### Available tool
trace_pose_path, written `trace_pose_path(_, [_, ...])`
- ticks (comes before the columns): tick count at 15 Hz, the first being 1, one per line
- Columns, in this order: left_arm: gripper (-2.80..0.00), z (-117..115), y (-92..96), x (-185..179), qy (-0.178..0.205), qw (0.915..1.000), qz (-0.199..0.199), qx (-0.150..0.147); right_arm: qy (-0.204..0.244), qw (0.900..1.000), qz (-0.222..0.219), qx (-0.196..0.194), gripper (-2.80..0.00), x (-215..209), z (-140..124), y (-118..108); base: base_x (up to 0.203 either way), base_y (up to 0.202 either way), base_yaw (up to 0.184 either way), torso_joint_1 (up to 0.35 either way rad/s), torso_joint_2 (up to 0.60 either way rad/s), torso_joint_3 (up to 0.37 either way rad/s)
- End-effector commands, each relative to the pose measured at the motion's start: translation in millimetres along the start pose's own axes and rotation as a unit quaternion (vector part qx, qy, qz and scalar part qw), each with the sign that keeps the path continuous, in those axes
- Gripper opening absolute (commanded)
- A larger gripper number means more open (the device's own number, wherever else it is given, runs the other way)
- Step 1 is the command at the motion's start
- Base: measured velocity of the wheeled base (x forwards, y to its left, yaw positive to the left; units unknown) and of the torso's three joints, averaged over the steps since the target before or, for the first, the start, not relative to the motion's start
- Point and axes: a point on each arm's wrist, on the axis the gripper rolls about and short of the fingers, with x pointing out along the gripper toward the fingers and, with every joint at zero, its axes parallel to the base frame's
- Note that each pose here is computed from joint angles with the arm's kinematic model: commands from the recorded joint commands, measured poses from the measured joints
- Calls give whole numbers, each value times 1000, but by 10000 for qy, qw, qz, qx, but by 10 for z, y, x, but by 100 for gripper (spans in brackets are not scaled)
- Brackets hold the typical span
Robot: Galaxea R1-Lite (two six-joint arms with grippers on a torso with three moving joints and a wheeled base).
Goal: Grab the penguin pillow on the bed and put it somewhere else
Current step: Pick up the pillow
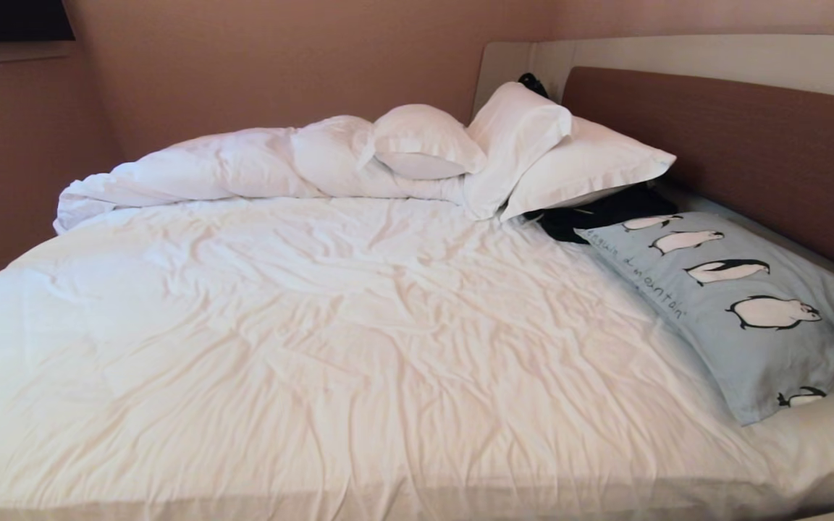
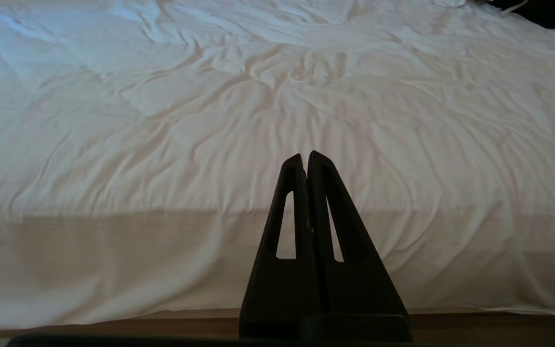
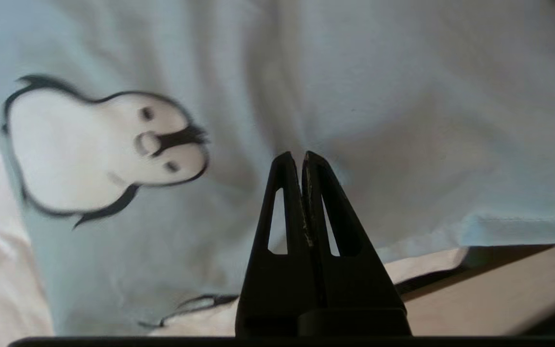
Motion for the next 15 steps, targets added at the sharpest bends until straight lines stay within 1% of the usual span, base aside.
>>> trace_pose_path(1, [-280, -8, 1, 2, 11, 10000, 5, -10, 373, 9980, 94, -498, -280, -185, -59, 25, 0, 0, 0, 0, 0, 0])
trace_pose_path(3, [-280, -8, 1, 2, 11, 10000, 5, -2, 312, 9983, 38, -491, -280, -306, -41, 16, 0, 0, 0, 0, 0, 0])
trace_pose_path(6, [-280, -8, 1, 2, 11, 10000, 5, -2, -78, 9986, -149, -500, -280, -797, 15, 43, 0, 0, 0, 0, 0, 0])
trace_pose_path(9, [-280, -8, 1, 2, 11, 10000, 5, -2, -377, 9981, -199, -453, -280, -1127, 33, 71, 0, 0, 0, 0, 0, 0])
trace_pose_path(11, [-280, -8, 1, 2, 11, 10000, 5, -2, -518, 9980, -195, -314, -280, -1239, 58, 105, 0, 0, 0, 0, 0, 0])
trace_pose_path(13, [-280, -8, 1, 2, 11, 10000, 5, -2, -702, 9973, -189, -42, -280, -1289, 113, 148, 0, 0, 0, 0, 0, 0])
trace_pose_path(15, [-280, -8, 1, 2, 11, 10000, 5, -2, -907, 9958, -141, 51, -280, -1304, 178, 237, 0, 0, 0, 0, 0, 0])
